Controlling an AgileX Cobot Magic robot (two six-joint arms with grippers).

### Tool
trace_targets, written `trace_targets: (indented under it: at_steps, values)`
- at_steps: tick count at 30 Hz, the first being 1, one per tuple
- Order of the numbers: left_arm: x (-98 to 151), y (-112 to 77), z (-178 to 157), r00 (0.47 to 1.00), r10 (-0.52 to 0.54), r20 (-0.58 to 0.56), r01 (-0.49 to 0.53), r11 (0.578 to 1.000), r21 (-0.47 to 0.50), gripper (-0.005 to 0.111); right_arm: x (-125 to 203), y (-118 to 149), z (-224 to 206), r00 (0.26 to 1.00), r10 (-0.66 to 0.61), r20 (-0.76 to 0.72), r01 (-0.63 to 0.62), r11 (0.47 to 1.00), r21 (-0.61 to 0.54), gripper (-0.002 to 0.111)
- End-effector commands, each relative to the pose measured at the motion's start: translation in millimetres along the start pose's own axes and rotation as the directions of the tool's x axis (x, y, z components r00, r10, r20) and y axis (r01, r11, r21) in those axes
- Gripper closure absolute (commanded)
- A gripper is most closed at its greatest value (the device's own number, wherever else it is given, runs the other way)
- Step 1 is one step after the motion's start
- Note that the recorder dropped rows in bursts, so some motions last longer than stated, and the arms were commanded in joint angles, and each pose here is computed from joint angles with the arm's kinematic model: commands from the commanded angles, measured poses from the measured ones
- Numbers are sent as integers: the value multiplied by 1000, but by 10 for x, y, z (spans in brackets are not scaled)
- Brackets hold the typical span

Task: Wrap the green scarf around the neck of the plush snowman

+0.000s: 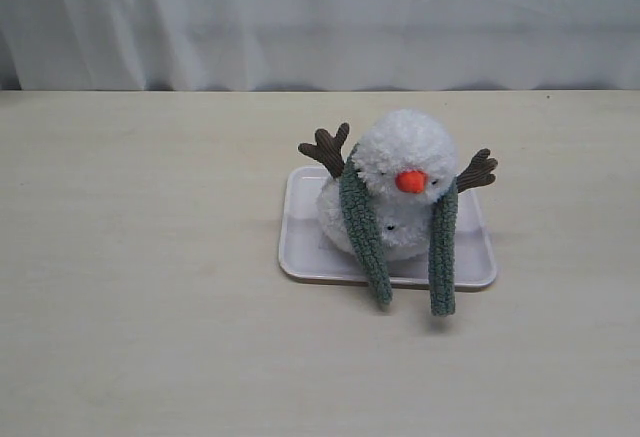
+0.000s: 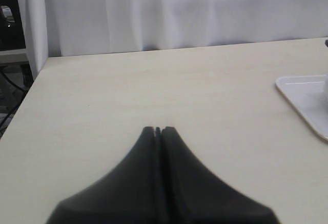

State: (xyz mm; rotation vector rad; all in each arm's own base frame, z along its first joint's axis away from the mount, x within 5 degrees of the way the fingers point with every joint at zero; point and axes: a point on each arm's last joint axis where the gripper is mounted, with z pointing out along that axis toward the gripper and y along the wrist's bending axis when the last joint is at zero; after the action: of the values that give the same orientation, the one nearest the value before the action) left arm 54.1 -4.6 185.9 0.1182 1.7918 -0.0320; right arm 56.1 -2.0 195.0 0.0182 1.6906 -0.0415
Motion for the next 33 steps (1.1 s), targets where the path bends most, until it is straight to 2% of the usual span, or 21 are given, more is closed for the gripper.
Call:
trace_targets:
  at_steps: [1, 6, 12, 18, 33]
  values:
    - [2, -4, 1, 1000, -4, 7, 4, 1000, 7, 107, 60, -3, -4, 998, 10, -60, -9, 1000, 4, 104]
    - [2, -4, 1, 1000, -4, 7, 4, 1000, 7, 107, 102, -27, -8, 994, 35, -105, -32, 999, 33, 104]
    - [2, -4, 1, 1000, -4, 7, 4, 1000, 7, 107, 105, -3, -8, 993, -39, -108, 39, 999, -1, 104]
    - [2, -4, 1, 1000, -4, 7, 4, 1000, 7, 107, 108, -5, -9, 992, -50, -112, 51, 999, 0, 104]
    - [2, -4, 1, 1000, -4, 7, 4, 1000, 7, 107, 126, -6, -11, 991, -5, -131, 6, 1000, 6, 104]
